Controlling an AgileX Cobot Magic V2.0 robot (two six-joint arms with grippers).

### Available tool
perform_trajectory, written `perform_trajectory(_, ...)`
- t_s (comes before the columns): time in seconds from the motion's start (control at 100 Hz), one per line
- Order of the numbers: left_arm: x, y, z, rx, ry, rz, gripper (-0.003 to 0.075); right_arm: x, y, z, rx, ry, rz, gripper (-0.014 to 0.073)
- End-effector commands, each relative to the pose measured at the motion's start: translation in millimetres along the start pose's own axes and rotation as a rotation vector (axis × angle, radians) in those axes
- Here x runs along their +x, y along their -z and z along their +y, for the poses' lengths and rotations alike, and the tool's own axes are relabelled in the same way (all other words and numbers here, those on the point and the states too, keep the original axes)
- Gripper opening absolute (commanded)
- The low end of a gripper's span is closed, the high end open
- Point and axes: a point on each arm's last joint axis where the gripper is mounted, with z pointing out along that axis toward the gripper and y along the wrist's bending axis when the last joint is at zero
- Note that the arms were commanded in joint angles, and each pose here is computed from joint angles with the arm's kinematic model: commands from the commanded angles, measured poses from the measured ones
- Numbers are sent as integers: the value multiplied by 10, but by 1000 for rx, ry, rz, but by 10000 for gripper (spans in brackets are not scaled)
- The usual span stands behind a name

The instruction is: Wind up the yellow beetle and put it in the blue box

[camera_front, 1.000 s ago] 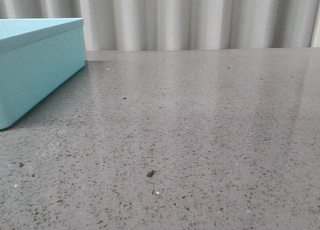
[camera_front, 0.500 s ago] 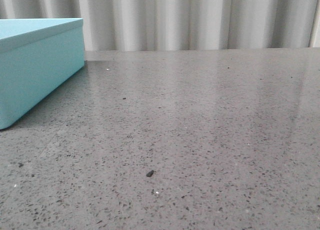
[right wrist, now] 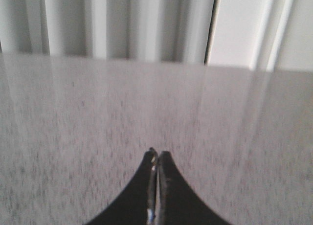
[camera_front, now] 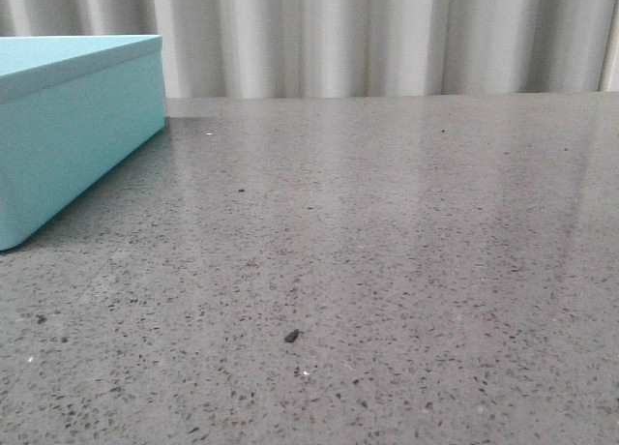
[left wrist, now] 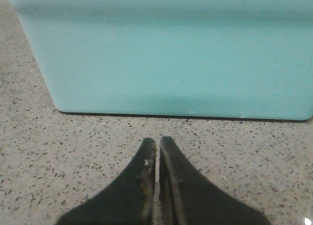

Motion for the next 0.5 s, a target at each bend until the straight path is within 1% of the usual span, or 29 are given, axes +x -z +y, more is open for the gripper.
perform_trajectory(0.0, 26, -4, 0, 7, 21, -55, -21, 111, 18, 5, 4, 12, 51, -62)
perform_trajectory(0.09, 26, -4, 0, 7, 21, -55, -21, 176, 22, 9, -1, 12, 124, -62)
perform_trajectory(0.22, 26, -4, 0, 7, 21, -55, -21, 227, 30, 13, -5, 10, 181, -62)
perform_trajectory(0.49, 26, -4, 0, 7, 21, -55, -21, 227, 30, 13, -5, 10, 182, -62)
